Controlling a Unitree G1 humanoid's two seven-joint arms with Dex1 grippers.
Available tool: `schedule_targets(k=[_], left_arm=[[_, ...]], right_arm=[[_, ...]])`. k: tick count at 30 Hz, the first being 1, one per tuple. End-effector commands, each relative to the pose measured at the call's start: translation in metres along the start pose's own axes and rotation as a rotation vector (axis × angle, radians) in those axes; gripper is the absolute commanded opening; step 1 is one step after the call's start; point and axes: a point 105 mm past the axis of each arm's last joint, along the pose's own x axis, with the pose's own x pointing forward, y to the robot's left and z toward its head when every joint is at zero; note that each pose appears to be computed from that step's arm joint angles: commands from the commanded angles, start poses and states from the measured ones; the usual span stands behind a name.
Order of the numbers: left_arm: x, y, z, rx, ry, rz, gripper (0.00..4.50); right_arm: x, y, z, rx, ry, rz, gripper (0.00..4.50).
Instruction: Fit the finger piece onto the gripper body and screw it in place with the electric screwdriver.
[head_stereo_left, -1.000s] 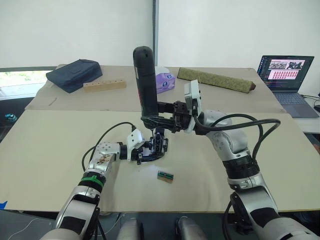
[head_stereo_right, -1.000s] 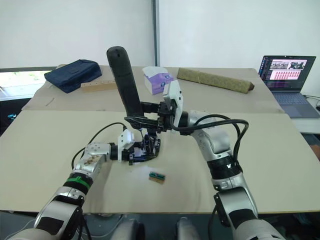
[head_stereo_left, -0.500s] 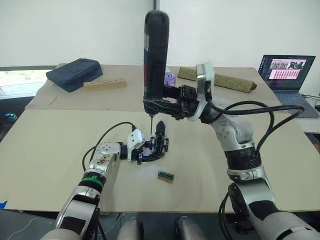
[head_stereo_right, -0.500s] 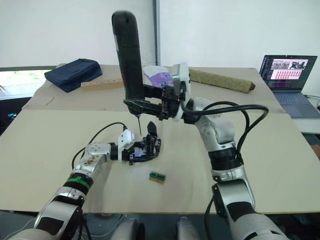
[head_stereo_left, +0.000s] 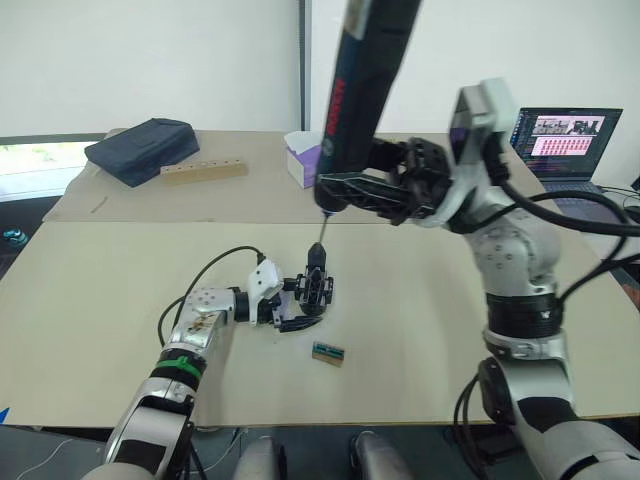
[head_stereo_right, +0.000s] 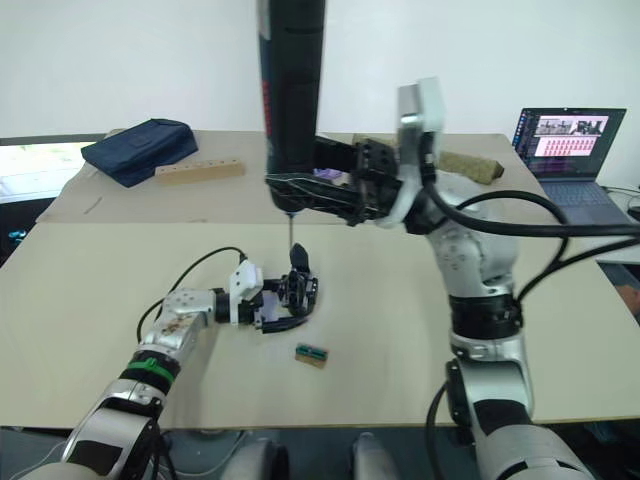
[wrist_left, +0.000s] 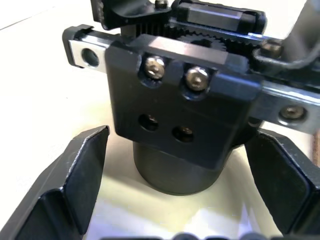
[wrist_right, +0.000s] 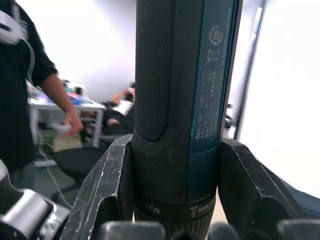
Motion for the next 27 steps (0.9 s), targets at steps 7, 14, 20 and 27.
schedule_targets(k=[7, 14, 20, 27], left_arm=[[-0.098, -0.008, -0.024, -0.072, 0.078, 0.08, 4.45], [-0.127, -0.035, -0.001, 0.001, 0.021, 0.013, 4.45], [-0.092, -0.053, 0.019, 0.109, 0.007, -0.064, 4.45], [-0.05, -0.076, 0.008, 0.06, 0.025, -0.162, 4.45]], right_arm=[[-0.094, 0.018, -0.008, -0.039, 0.215, -0.27, 1.91], [-0.126, 0.054, -0.033, -0.036, 0.354, -0.311, 1.91], [-0.086, 0.063, -0.033, -0.033, 0.233, -0.237, 1.91], [-0.037, 0.076, -0.045, 0.0, 0.13, -0.072, 1.91]])
